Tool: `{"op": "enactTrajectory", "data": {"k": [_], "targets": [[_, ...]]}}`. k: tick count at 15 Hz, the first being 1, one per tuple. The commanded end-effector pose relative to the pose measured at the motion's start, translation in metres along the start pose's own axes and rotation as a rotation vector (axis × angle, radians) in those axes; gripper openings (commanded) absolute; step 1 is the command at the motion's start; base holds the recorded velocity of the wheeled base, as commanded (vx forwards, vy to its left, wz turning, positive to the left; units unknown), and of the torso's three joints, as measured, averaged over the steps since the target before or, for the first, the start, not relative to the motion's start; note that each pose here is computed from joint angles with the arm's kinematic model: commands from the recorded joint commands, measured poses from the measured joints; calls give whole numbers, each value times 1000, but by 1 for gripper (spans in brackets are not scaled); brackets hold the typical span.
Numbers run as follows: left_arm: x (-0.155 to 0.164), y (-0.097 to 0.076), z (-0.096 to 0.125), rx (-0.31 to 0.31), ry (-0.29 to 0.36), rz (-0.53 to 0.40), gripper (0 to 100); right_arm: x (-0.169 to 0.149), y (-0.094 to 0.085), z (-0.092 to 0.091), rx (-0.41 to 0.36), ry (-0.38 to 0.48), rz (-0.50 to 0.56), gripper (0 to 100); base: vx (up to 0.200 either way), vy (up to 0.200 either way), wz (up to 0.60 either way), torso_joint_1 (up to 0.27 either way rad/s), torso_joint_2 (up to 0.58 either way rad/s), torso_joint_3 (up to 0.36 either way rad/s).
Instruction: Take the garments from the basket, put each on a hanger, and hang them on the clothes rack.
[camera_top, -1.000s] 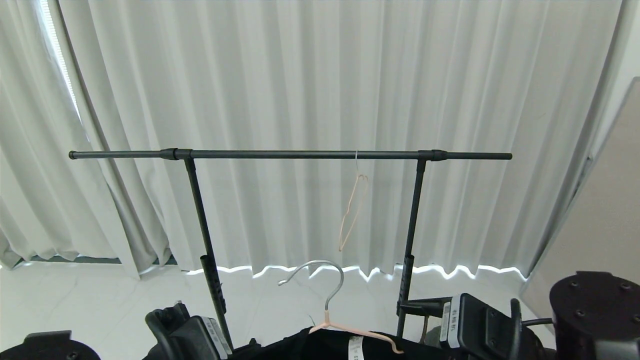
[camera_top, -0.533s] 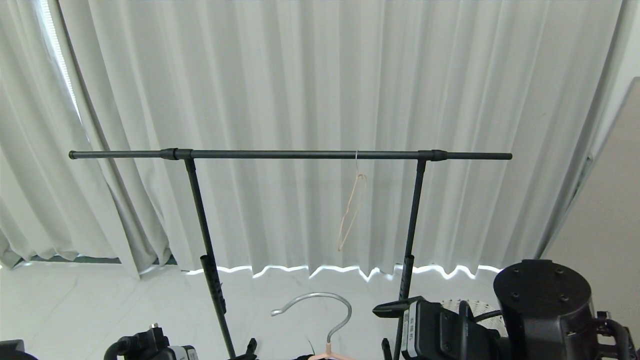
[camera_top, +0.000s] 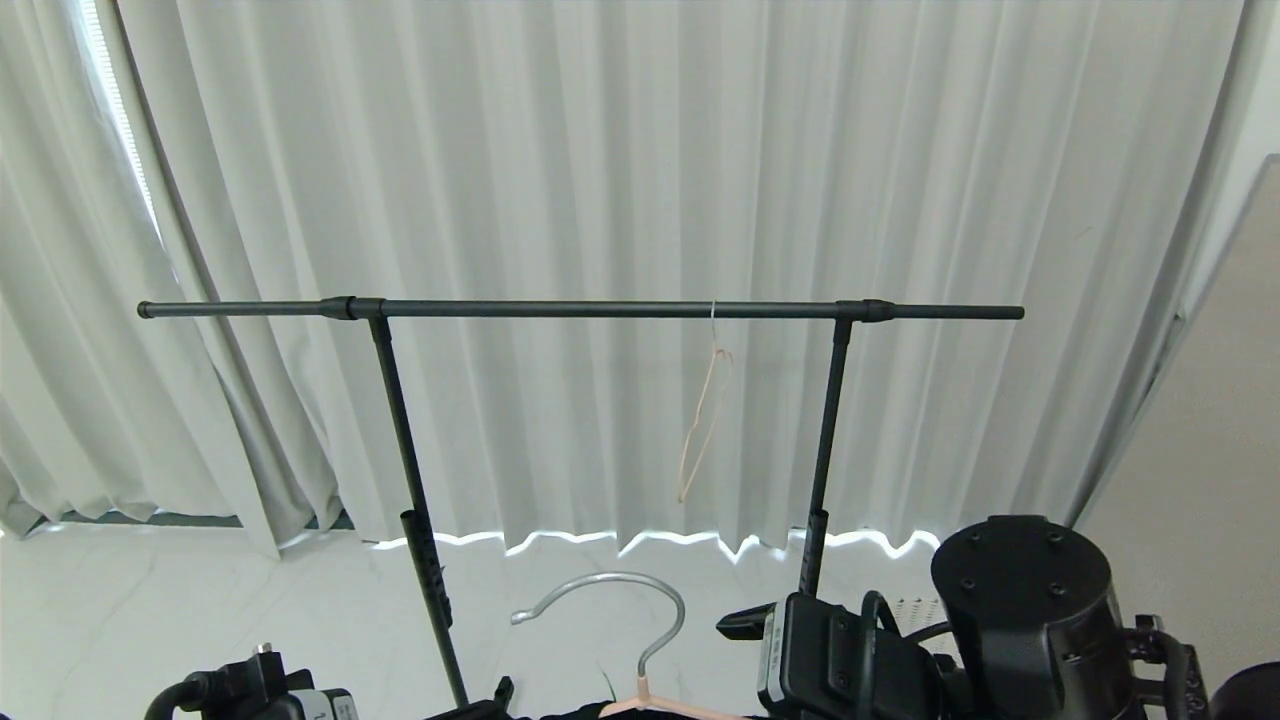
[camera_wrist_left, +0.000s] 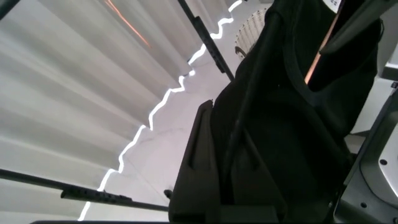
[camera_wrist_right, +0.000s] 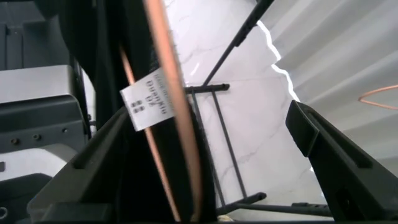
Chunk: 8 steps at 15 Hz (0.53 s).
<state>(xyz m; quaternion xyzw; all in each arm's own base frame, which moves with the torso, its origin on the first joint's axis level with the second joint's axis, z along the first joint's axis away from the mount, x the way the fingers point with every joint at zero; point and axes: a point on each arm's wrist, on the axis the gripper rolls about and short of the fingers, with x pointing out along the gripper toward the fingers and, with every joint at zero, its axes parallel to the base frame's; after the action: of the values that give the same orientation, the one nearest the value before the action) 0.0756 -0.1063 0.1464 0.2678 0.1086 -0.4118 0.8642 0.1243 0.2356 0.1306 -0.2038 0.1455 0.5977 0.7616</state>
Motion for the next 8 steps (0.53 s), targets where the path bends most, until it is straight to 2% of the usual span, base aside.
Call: {"op": "enactTrajectory", "data": {"k": [1, 8], "targets": [[-1, 1, 1, -3, -5, 5, 0, 2, 2, 0, 0, 3, 9, 0, 0, 0, 0, 0, 0, 0], [-4, 1, 0, -3, -15, 8, 0, 0, 2, 1, 18, -4, 3, 0, 0, 0, 0, 0, 0, 0]]}}
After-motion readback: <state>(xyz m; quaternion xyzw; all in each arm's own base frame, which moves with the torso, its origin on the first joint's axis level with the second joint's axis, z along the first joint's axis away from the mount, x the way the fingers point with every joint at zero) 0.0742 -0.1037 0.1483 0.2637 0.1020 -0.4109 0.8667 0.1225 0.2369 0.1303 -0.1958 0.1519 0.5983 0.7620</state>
